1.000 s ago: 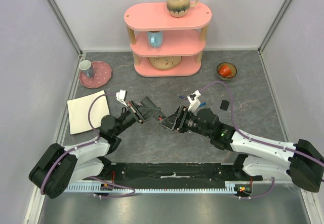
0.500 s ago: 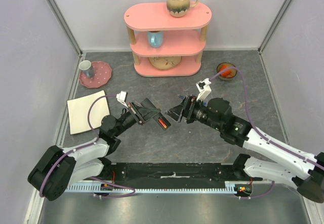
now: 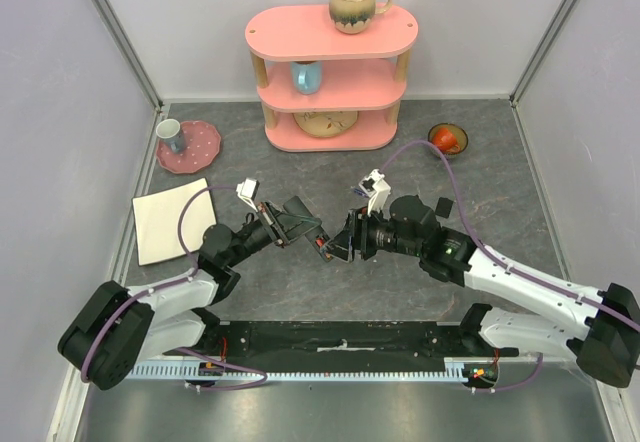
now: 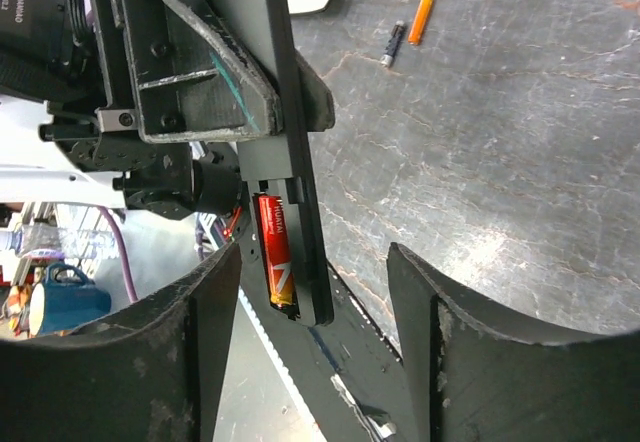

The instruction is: Load the batteries into the remote control

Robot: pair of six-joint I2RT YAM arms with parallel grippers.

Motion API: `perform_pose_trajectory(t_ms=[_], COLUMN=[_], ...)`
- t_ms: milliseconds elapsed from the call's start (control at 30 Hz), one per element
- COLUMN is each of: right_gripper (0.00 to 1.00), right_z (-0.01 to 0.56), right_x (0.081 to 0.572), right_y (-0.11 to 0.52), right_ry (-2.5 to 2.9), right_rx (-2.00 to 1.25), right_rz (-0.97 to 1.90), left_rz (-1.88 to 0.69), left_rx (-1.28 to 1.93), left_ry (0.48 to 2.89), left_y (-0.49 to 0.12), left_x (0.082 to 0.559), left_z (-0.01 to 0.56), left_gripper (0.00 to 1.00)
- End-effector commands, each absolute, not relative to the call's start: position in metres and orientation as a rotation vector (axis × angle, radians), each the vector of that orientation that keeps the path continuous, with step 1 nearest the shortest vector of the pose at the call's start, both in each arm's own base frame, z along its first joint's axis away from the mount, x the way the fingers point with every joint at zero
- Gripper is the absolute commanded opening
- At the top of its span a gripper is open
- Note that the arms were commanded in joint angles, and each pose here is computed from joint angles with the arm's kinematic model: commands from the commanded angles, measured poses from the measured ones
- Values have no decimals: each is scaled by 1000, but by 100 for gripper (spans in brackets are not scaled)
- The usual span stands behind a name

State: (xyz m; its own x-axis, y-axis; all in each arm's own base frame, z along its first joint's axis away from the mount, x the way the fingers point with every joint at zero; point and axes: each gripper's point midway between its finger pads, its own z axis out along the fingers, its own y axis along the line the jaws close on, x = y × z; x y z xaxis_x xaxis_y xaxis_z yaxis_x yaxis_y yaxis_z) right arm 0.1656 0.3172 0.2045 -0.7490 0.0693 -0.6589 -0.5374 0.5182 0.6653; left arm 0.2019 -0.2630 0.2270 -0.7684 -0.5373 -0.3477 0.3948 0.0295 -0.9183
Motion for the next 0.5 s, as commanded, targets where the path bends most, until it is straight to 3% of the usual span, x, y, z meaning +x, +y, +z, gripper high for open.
perform_pose_trajectory(t_ms=[0,167,467], right_gripper=[65,57,58], right_z=[219,210,221], right_x=[158,155,155], right_y=[328,329,328], right_ry=[2034,2053,1990], right_rx=[-477,-478,-409], right_rz=[1322,1334,1426], left_rz=[-1872,-1881,-1893], left_rx=[-84,-71,-48], left_ry=[1563,1534,1517], left_y=[-265,-264,-264], left_x=[198,198,194], left_z=[255,262,266], left_gripper=[2,2,2])
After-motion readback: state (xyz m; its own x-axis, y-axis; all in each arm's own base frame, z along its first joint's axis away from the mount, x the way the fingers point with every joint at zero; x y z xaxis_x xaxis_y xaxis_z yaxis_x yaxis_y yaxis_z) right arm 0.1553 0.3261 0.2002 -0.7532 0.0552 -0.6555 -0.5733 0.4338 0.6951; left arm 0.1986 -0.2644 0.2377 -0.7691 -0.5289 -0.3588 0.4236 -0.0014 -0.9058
